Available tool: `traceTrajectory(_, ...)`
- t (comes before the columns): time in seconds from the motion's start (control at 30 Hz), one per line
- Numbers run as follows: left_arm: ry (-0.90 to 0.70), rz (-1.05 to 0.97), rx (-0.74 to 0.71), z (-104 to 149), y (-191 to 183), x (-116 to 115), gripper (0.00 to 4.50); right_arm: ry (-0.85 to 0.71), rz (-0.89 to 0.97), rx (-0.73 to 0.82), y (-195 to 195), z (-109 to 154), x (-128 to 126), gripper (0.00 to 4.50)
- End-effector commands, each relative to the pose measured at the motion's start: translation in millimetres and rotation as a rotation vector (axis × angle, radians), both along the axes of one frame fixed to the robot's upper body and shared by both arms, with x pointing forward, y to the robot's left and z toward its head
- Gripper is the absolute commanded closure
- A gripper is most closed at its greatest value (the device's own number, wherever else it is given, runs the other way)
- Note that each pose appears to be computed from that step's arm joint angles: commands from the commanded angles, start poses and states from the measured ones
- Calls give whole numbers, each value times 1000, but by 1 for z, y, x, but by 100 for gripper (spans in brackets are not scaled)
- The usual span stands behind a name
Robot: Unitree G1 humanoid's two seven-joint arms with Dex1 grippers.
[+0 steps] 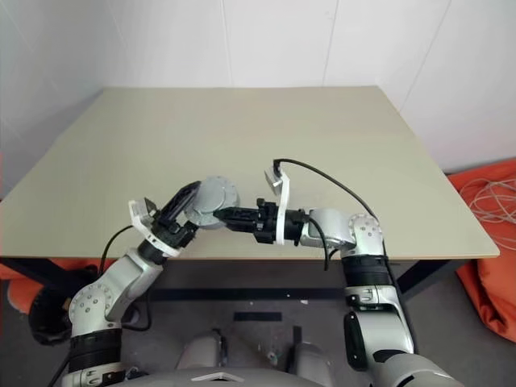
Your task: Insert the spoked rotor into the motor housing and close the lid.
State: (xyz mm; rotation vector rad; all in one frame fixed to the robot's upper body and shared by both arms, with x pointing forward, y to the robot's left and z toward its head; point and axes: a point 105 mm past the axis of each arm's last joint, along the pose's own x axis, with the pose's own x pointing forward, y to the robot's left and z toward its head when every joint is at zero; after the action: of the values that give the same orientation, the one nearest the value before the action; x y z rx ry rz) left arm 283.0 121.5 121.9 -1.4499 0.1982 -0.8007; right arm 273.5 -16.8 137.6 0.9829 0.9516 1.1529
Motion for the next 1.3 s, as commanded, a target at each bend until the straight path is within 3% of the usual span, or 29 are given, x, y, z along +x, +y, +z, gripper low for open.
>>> traceTrajectory(0.03,-43,-43,-24,11,-2,-2,0,-74,38,106,2,27,-6,333)
traceTrajectory(0.13,-32,-59,-25,10,-1,-2,60,-71,40,103,2,26,-6,333)
traceTrajectory(0.33,-20,-83,-13,8,-2,-8,242,-66,44,103,3,25,-7,333)
traceTrajectory(0.57,-14,-29,-12,8,5,-5,241,-55,29,94,4,23,-4,333)
traceTrajectory(0.83,-14,84,-29,7,13,3,241,24,-163,48,-10,12,22,333)
traceTrajectory(1.17,-24,165,-18,2,25,12,241,8,-184,56,-18,17,26,9)
traceTrajectory(1.3,2,390,29,2,53,33,241,17,-235,17,-25,13,34,0)
